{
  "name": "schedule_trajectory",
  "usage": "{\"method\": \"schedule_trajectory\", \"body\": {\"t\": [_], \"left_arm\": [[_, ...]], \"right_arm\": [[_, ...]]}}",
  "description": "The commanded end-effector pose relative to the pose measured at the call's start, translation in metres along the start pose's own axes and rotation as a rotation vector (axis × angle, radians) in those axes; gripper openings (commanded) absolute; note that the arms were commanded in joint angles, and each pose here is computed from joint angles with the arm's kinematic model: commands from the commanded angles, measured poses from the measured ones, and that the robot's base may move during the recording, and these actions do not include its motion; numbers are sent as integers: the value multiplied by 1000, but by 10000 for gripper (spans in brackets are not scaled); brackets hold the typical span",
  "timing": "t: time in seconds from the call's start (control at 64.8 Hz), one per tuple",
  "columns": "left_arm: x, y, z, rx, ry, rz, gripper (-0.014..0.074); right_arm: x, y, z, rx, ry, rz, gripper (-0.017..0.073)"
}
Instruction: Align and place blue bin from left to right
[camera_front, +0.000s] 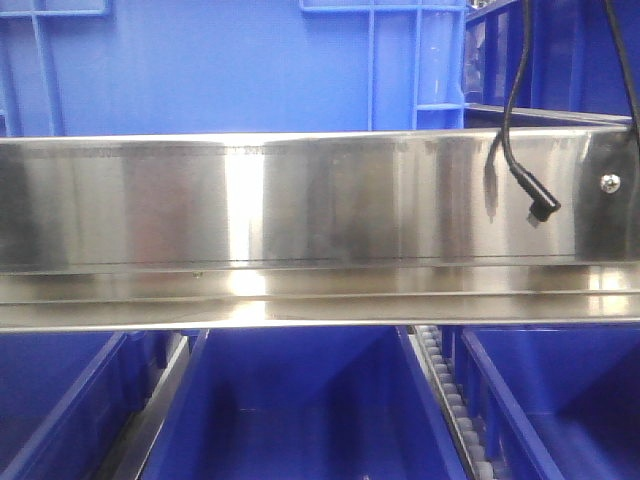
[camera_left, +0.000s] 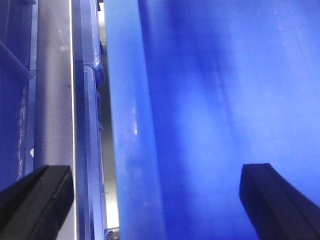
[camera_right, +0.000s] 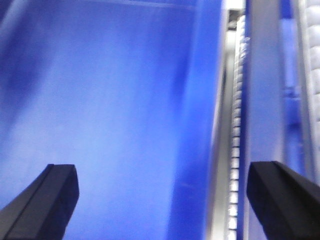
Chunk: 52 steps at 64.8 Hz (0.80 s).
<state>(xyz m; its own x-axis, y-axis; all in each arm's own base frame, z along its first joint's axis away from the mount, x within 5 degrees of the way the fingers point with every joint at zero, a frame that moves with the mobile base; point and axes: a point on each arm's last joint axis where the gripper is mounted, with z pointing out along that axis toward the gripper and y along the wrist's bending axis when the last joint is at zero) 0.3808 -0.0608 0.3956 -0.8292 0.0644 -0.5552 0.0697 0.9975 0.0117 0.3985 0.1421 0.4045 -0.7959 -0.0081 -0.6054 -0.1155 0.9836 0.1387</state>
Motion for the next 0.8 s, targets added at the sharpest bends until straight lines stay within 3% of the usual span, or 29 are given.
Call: {"method": "schedule_trajectory", "body": {"t": [0.0, 0.787], "left_arm": [[-1, 1, -2, 6, -12, -5, 571], [-1, 1, -2, 5, -10, -5, 571]], "right_arm": [[-4, -2, -4, 1, -28, 2, 568], [-1, -2, 17, 8, 11, -16, 557]]}}
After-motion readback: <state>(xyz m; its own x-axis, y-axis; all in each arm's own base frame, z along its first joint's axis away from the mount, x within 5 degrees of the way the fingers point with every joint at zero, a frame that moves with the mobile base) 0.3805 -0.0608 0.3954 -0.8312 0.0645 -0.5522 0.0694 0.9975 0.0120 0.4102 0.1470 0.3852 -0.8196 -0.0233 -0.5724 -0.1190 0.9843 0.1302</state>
